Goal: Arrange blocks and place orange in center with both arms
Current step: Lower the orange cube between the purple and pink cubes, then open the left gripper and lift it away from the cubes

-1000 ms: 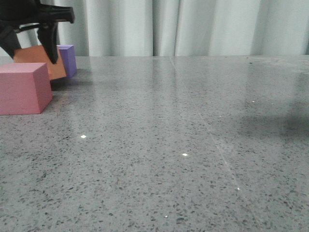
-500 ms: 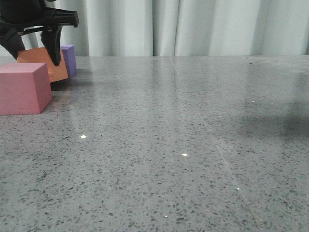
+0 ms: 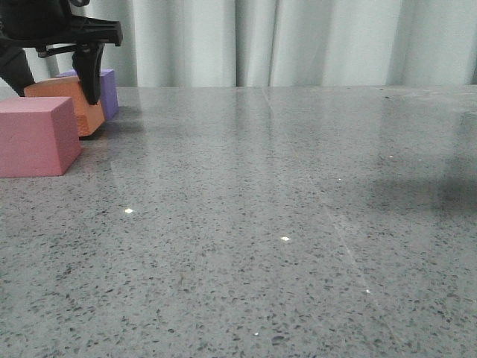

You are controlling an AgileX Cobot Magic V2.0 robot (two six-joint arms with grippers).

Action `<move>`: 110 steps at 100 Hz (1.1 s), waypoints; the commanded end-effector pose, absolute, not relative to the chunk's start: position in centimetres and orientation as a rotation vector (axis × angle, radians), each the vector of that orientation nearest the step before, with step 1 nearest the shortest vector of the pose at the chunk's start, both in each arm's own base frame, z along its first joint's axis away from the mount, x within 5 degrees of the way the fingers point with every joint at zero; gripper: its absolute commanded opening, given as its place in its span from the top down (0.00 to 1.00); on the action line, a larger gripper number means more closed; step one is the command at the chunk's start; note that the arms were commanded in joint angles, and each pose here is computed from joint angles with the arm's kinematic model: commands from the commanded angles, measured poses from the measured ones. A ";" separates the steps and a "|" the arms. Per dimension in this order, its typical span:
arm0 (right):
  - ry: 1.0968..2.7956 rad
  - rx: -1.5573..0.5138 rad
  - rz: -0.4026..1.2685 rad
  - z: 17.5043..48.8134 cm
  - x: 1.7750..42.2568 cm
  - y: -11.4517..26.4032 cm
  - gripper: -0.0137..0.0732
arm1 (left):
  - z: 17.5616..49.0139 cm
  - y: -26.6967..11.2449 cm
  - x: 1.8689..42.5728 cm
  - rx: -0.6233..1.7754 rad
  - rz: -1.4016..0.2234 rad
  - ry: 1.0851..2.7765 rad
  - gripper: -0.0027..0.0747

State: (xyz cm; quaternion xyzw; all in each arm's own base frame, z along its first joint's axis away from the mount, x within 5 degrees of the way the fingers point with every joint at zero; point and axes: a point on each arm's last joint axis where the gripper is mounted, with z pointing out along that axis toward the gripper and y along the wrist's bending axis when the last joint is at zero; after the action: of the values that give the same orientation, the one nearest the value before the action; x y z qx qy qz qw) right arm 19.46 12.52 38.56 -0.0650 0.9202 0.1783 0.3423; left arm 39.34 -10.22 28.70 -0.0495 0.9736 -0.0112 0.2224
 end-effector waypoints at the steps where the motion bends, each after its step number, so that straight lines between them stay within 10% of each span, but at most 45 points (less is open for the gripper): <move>1: 2.280 -0.170 0.512 40.4 19.1 12.3 0.18 | 32.1 -10.4 38.5 -0.137 -0.085 2.581 0.30; 75: 2.166 -0.191 0.479 40.5 17.8 11.0 0.18 | 45.2 -11.1 29.2 0.012 -0.246 2.152 0.30; 110: 1.954 -0.213 0.515 39.4 14.6 8.7 0.18 | 44.4 -9.0 23.3 0.057 -0.304 2.006 0.30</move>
State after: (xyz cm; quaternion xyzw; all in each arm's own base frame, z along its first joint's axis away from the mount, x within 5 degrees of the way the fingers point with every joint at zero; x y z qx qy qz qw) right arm 15.28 9.22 38.11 -0.0795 0.8595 0.1987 0.4641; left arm 25.46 -9.56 42.63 0.0177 0.8815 -0.0974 0.4616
